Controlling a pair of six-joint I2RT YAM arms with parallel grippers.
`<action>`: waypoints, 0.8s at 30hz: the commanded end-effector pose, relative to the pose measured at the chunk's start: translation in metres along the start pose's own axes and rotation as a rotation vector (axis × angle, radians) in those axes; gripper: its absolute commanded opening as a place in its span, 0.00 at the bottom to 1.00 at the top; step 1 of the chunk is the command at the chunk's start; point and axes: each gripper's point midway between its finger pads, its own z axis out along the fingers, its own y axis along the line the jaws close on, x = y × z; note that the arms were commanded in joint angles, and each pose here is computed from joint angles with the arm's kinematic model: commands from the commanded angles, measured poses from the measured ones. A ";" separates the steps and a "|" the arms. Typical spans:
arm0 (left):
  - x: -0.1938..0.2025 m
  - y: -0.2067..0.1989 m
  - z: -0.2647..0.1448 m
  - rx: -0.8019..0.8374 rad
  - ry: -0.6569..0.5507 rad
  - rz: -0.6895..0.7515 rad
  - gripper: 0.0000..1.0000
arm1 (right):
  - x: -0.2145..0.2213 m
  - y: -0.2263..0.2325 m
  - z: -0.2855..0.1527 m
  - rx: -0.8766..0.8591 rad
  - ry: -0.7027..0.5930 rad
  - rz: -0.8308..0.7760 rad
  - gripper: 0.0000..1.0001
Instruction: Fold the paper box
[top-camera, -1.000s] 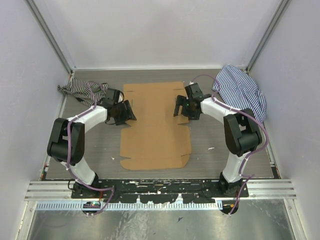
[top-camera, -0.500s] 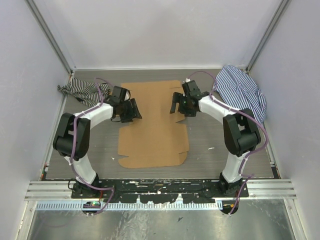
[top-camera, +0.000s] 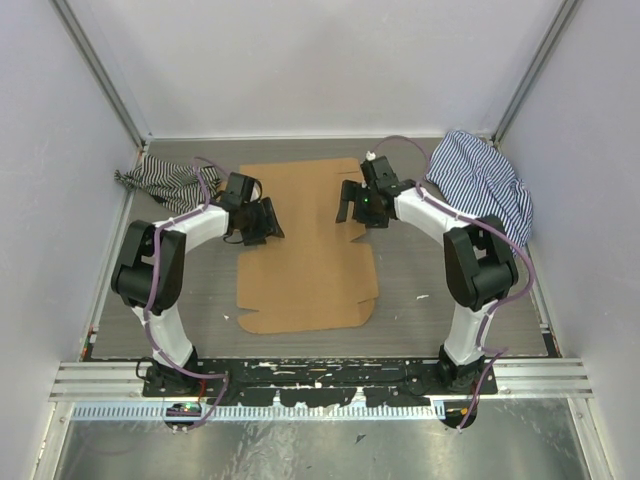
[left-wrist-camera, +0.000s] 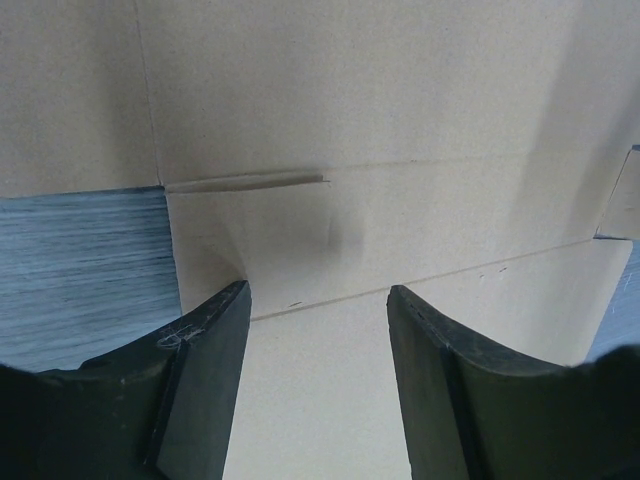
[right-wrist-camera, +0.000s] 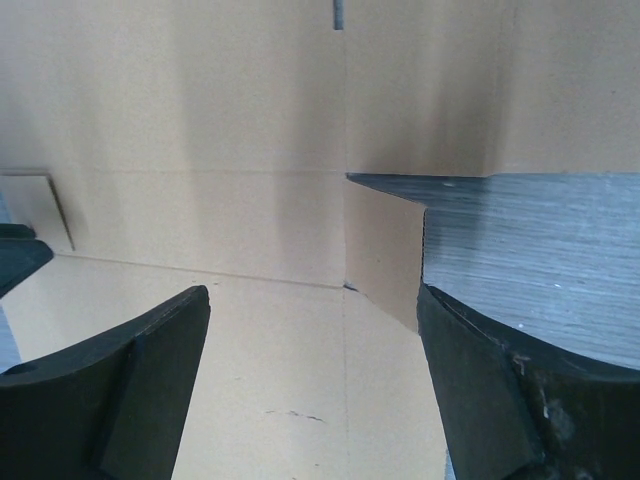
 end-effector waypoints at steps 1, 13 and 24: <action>0.008 0.006 0.014 -0.013 0.028 -0.011 0.64 | -0.013 0.050 -0.004 -0.139 -0.031 -0.052 0.89; 0.019 0.012 0.019 -0.014 0.056 -0.025 0.63 | 0.003 0.061 0.031 -0.155 0.025 -0.053 0.88; 0.026 0.014 0.020 -0.014 0.080 -0.022 0.63 | 0.021 0.047 0.061 -0.121 0.076 -0.043 0.87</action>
